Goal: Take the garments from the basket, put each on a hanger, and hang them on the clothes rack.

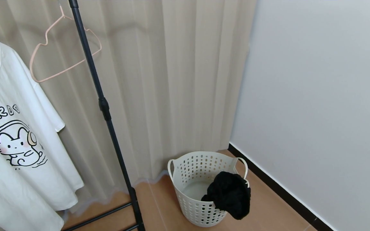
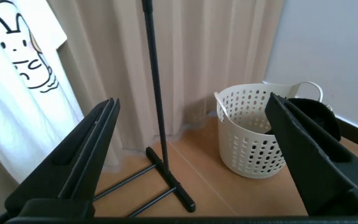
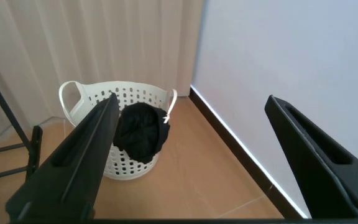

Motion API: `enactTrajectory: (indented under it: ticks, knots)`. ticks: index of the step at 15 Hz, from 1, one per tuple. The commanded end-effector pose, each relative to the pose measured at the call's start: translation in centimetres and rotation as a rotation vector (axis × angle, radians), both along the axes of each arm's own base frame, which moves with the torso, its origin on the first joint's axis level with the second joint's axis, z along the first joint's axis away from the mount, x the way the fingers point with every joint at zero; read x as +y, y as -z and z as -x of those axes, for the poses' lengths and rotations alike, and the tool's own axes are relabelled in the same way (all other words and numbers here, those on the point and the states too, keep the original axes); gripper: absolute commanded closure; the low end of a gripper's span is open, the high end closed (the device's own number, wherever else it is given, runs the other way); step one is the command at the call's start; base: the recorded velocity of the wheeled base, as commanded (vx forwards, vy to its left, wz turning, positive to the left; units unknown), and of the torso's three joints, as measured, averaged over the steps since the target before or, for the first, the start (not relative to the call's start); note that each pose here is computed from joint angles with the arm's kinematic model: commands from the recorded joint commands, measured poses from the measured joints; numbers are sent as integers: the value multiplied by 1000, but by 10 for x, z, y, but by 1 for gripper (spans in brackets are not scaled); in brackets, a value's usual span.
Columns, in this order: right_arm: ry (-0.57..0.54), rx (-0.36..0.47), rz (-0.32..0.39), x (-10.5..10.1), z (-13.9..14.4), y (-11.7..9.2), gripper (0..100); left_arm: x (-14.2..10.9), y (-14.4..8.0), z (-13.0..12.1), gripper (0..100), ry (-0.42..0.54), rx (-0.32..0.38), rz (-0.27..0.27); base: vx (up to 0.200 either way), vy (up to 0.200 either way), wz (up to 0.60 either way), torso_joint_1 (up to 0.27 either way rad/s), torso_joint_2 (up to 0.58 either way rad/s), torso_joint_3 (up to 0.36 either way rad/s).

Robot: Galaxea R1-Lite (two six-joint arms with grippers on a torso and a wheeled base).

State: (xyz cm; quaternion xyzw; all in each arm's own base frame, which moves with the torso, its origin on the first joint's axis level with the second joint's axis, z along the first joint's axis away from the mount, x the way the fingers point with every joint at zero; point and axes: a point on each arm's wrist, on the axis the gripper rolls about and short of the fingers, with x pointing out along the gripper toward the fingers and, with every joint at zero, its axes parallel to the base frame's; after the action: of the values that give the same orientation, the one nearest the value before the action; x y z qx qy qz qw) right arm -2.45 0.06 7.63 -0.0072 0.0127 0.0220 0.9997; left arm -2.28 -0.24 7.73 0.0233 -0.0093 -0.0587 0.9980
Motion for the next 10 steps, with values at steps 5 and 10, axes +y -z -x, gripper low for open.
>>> enactTrajectory:
  ticks: [5, 10]
  knots:
    - [2, 0, 1, 0, 0, 0, 0, 0, 0, 0, 0, -6, 1, 6, 0, 0, 0, 0, 0, 0]
    - [2, 0, 1, 0, 0, 0, 0, 1, 0, 0, 0, -30, 3, 28, 0, 0, 0, 2, 3, -48]
